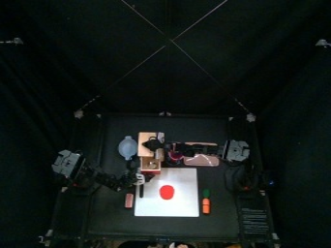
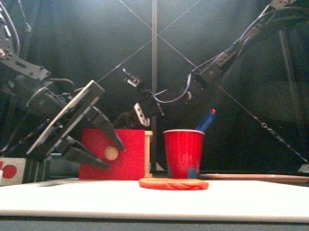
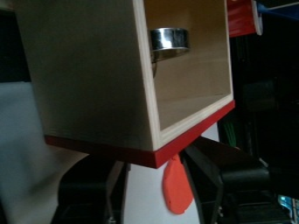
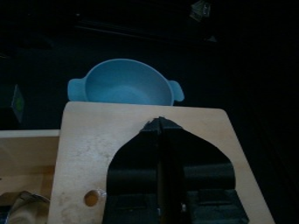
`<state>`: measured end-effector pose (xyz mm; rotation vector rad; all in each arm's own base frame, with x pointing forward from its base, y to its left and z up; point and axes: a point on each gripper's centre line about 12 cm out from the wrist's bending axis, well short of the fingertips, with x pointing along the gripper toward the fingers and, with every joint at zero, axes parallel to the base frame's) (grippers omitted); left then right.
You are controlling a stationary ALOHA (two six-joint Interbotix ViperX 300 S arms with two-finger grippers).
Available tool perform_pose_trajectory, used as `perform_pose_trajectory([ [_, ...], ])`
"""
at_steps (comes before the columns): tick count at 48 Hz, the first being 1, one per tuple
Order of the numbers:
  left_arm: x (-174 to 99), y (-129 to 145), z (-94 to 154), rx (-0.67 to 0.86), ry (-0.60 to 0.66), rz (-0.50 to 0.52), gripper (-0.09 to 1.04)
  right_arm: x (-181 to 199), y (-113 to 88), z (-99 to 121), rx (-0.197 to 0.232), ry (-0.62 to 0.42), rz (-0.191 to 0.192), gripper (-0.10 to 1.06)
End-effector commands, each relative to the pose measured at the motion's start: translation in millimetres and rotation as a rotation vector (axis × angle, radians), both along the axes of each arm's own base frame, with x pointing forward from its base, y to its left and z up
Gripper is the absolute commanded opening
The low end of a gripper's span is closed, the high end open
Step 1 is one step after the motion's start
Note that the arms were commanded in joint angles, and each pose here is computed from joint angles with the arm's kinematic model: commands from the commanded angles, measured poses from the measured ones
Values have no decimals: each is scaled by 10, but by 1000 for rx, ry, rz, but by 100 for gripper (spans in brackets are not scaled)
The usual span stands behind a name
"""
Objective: Get the cutter from the drawer then cut the dough then place the extra dough in the bowl
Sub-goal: Place the cutter on the board
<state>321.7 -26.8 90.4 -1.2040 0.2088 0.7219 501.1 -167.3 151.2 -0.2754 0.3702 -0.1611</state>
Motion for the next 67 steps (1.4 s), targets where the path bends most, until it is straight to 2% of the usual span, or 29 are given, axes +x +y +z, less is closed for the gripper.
perform_pose_trajectory([
  [1,30,-8,59,1,-20,-4,86,-9,3,-25,2,19,-4,-4],
  [15,-64,-108,158,-15,-40,-41,87,16,28,18,-1,9,2,-4],
  [25,-289,-323,318,-20,-64,-180,86,63,130,210,-2,-27,17,-4],
  [32,-472,-349,504,25,-128,-280,86,90,322,420,-5,-52,44,-4],
  [38,-553,-300,716,176,-229,-373,86,72,516,660,-4,-72,64,-4],
  [42,-580,-202,861,295,-298,-392,86,34,666,770,3,-57,75,-4],
  [48,-646,-37,1001,490,-347,-420,86,-68,859,835,7,11,84,-3],
  [54,-710,153,1168,671,-373,-411,86,-165,953,775,16,98,77,1],
  [59,-754,234,1307,781,-392,-408,86,-226,1007,703,38,158,65,10],
  [65,-837,266,1444,906,-418,-421,86,-270,999,638,71,201,40,29],
  [67,-865,274,1475,922,-429,-417,86,-268,1000,642,86,199,34,38],
])
